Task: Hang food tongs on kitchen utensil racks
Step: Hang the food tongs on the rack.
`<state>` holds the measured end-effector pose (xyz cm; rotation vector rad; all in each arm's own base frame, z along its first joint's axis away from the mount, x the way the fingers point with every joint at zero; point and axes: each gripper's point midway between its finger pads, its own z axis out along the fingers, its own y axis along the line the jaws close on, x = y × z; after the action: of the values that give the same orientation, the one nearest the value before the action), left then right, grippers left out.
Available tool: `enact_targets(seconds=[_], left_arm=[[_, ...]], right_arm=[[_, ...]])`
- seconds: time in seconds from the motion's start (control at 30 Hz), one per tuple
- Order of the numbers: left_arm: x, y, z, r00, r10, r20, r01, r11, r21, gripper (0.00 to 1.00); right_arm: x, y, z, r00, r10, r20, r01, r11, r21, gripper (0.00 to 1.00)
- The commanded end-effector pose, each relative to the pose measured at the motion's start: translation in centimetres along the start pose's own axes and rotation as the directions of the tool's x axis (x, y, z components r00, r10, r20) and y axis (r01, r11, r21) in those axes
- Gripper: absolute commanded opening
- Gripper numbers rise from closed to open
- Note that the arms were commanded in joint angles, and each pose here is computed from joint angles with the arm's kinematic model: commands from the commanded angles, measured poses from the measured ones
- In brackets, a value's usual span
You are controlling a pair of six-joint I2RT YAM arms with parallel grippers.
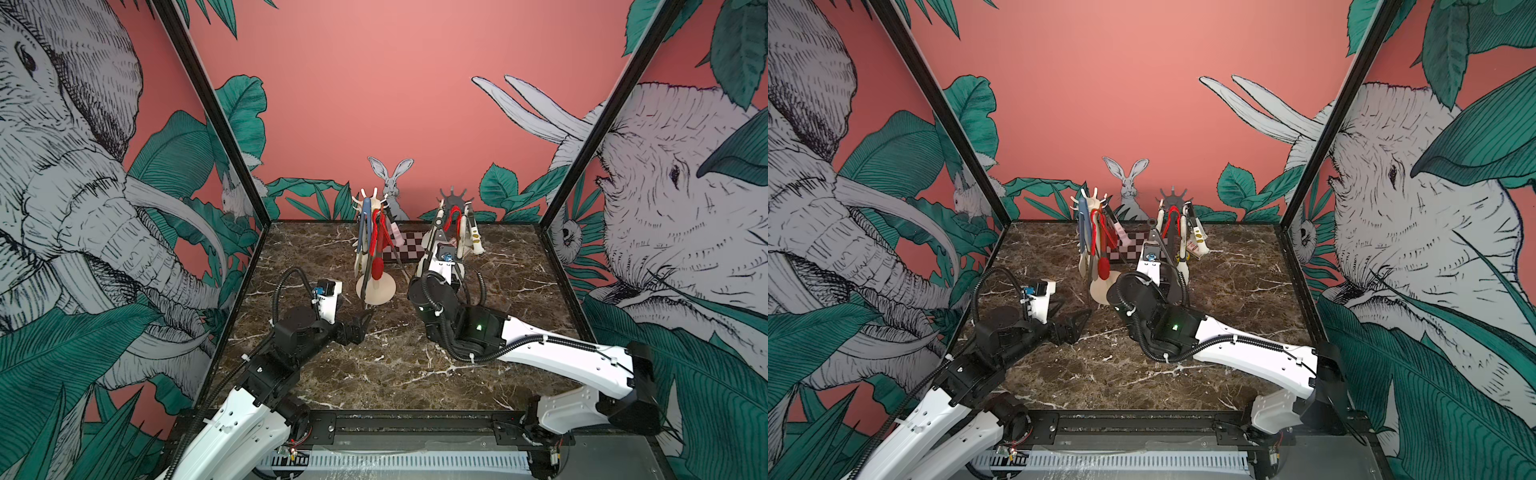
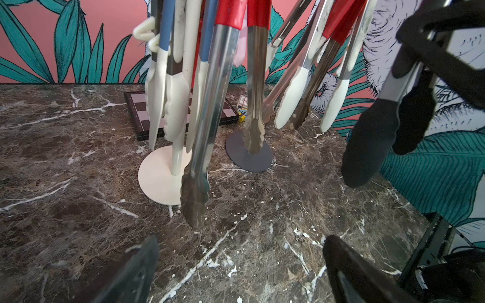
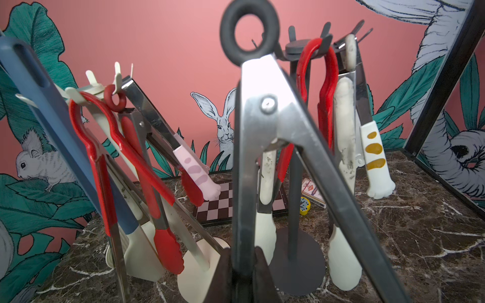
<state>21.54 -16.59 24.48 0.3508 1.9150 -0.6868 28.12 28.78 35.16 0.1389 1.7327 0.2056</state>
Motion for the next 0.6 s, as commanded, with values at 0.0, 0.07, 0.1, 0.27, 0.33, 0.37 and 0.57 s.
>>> enact_targets(seconds=[0.0,0.07,0.1,0.27,0.33,0.37,0.57], left_arm=[[-1.23,-0.45,-0.62,1.0,0.008,0.022,-0.008,1.0,0.008,0.99],[-1.22,-0.47,-0.6,1.0,0.008,0.018,-0.008,1.0,0.008,0.99],[-1.16,-0.49,-0.6,1.0,0.008,0.014,-0.008,1.0,0.009,0.99],[-0.89,-0.46,-0.54,1.0,0.003,0.004,-0.004,1.0,0.009,0.99],[-0.74,-0.46,-0.51,1.0,0.003,0.0,-0.003,1.0,0.011,0.99],[-0.75,-0.43,-0.51,1.0,0.002,0.0,-0.002,1.0,0.009,0.99],[-0.35,-0.34,-0.32,1.0,-0.004,-0.013,0.004,1.0,0.008,0.99]], right_arm=[[-2.1,0.07,-0.36,0.996,0.08,0.05,-0.081,0.996,0.034,0.0],[-2.13,0.13,-0.26,0.996,0.076,0.049,-0.078,0.996,0.048,0.0],[-2.06,0.17,-0.19,0.996,0.076,0.048,-0.078,0.995,0.055,0.0],[-1.81,0.49,0.06,0.996,0.073,0.041,-0.076,0.994,0.08,0.0],[-1.84,0.61,0.12,0.997,0.066,0.041,-0.07,0.993,0.09,0.0],[-1.96,0.59,0.13,0.997,0.064,0.044,-0.068,0.993,0.098,0.0],[-1.82,0.72,0.3,0.997,0.056,0.045,-0.062,0.989,0.133,0.0]])
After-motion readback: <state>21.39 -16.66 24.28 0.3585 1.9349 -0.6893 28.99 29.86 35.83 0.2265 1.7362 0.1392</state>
